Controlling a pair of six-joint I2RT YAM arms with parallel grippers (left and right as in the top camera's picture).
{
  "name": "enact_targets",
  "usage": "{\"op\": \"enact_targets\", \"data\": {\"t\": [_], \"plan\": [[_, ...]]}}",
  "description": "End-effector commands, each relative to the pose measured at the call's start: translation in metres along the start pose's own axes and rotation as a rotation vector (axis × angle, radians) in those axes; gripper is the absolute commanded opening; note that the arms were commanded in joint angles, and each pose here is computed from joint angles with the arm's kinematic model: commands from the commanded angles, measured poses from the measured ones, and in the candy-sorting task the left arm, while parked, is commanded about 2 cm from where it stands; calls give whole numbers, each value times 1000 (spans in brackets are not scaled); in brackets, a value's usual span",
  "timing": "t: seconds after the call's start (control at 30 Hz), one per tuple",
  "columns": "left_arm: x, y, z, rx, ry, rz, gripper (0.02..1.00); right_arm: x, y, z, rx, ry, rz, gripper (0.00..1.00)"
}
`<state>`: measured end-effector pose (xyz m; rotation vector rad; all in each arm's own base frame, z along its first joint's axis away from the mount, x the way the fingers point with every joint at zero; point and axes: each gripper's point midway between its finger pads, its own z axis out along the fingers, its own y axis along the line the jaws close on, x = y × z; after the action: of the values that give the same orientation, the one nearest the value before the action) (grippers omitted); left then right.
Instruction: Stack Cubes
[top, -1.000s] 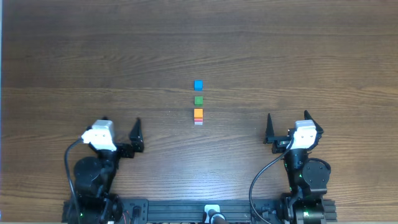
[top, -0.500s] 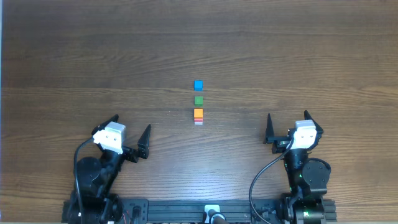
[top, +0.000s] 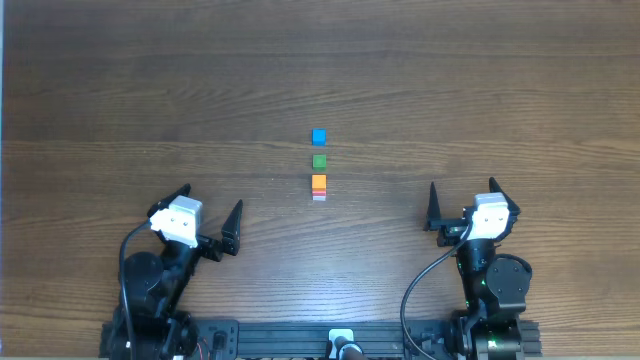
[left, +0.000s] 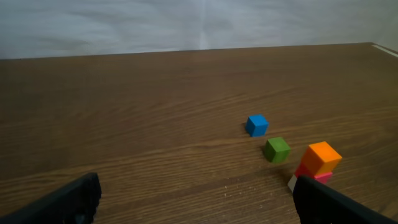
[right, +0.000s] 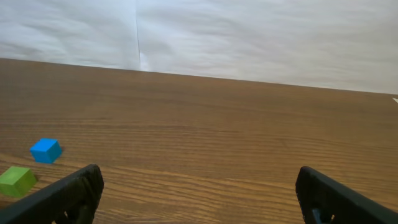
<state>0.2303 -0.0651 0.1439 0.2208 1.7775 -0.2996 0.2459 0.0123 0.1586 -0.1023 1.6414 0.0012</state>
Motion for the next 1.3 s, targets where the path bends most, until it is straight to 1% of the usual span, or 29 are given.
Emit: {"op": "enact_targets", "data": {"t": [0.03, 0.1, 0.3, 0.37, 0.57, 0.73, 0.8, 1.3], "plan": [[-1, 3, 1, -11, -18, 16, 1000, 2, 0, 0, 3, -1, -4, 991], [-8, 8, 0, -30, -44, 15, 1000, 2, 0, 0, 3, -1, -4, 993], [-41, 11, -7, -18, -181, 42, 998, 2, 0, 0, 3, -1, -4, 993], [-48, 16, -10, -40, -214, 49, 1000, 2, 0, 0, 3, -1, -4, 991], [-42, 25, -10, -73, -209, 43, 998, 2, 0, 0, 3, -1, -4, 993], [-23, 23, -3, -49, -172, 32, 1000, 2, 0, 0, 3, -1, -4, 993], [-22, 20, -3, -33, -171, 34, 1000, 2, 0, 0, 3, -1, -4, 993], [-22, 20, -2, -32, -171, 34, 1000, 2, 0, 0, 3, -1, -4, 991]]}}
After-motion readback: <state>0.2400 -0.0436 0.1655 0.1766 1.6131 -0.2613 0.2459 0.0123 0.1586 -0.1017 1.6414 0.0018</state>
